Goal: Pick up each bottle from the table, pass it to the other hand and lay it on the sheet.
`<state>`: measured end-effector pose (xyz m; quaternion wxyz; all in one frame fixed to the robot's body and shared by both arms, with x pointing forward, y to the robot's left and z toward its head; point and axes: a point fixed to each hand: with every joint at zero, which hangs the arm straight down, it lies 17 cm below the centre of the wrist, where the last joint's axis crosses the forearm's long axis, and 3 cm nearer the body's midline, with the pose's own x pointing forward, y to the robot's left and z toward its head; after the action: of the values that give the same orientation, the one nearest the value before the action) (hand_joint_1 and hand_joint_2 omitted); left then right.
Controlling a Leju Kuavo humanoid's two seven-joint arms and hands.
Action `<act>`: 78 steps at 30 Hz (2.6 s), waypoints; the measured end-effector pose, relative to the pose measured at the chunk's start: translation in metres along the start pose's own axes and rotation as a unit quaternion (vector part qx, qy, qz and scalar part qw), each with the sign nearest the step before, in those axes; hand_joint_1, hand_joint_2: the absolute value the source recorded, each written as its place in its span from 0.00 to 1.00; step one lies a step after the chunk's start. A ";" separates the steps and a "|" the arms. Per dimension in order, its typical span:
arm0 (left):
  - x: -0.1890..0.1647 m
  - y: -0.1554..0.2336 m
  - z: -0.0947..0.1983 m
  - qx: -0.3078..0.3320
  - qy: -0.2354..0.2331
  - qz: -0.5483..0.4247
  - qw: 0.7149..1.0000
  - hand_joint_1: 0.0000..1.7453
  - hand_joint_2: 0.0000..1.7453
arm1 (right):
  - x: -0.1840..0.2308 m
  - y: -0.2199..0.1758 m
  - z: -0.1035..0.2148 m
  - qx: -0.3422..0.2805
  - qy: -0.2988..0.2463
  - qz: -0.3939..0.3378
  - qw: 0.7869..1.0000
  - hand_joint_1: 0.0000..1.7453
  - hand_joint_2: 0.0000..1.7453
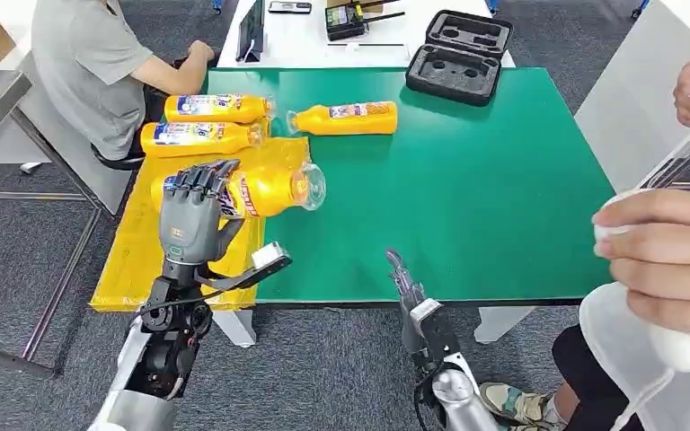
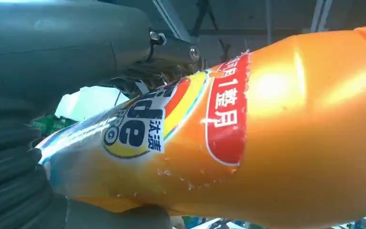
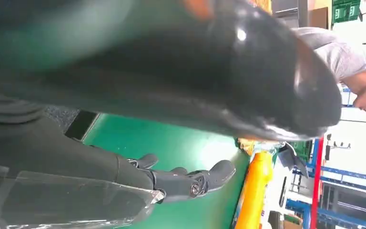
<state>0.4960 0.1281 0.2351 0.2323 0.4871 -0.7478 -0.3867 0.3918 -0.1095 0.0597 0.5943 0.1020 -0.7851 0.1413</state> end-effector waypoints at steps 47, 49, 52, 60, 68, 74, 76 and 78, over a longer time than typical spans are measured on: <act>-0.019 -0.144 0.051 -0.244 0.008 -0.072 0.967 0.78 1.00 | -0.001 -0.010 -0.005 -0.012 0.002 -0.006 1.000 0.00 0.00; -0.020 -0.146 0.054 -0.249 0.009 -0.073 0.966 0.75 1.00 | -0.002 -0.010 -0.005 -0.012 0.003 -0.006 1.000 0.00 0.00; -0.022 -0.150 0.059 -0.260 0.013 -0.074 0.963 0.75 1.00 | -0.003 -0.009 -0.004 -0.011 0.004 -0.006 1.000 0.00 0.00; -0.032 -0.159 0.069 -0.290 0.030 -0.079 0.953 0.78 1.00 | -0.005 -0.009 -0.003 -0.012 0.007 -0.009 1.000 0.00 0.00; -0.040 -0.165 0.077 -0.311 0.036 -0.085 0.946 0.78 1.00 | -0.006 -0.009 -0.004 -0.008 0.009 -0.010 1.000 0.00 0.00; -0.043 -0.166 0.079 -0.314 0.036 -0.088 0.945 0.77 1.00 | -0.008 -0.009 -0.003 -0.008 0.012 -0.010 1.000 0.00 0.00; -0.043 -0.166 0.080 -0.315 0.036 -0.090 0.944 0.72 1.00 | -0.008 -0.009 -0.003 -0.008 0.013 -0.010 1.000 0.00 0.00; -0.045 -0.167 0.081 -0.317 0.035 -0.094 0.943 0.75 1.00 | -0.009 -0.009 -0.004 -0.008 0.013 -0.011 1.000 0.00 0.00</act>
<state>0.5474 0.1599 0.0541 0.3636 0.4698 -0.5282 -0.6068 0.4004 -0.1169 0.0529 0.6070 0.1039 -0.7771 0.1303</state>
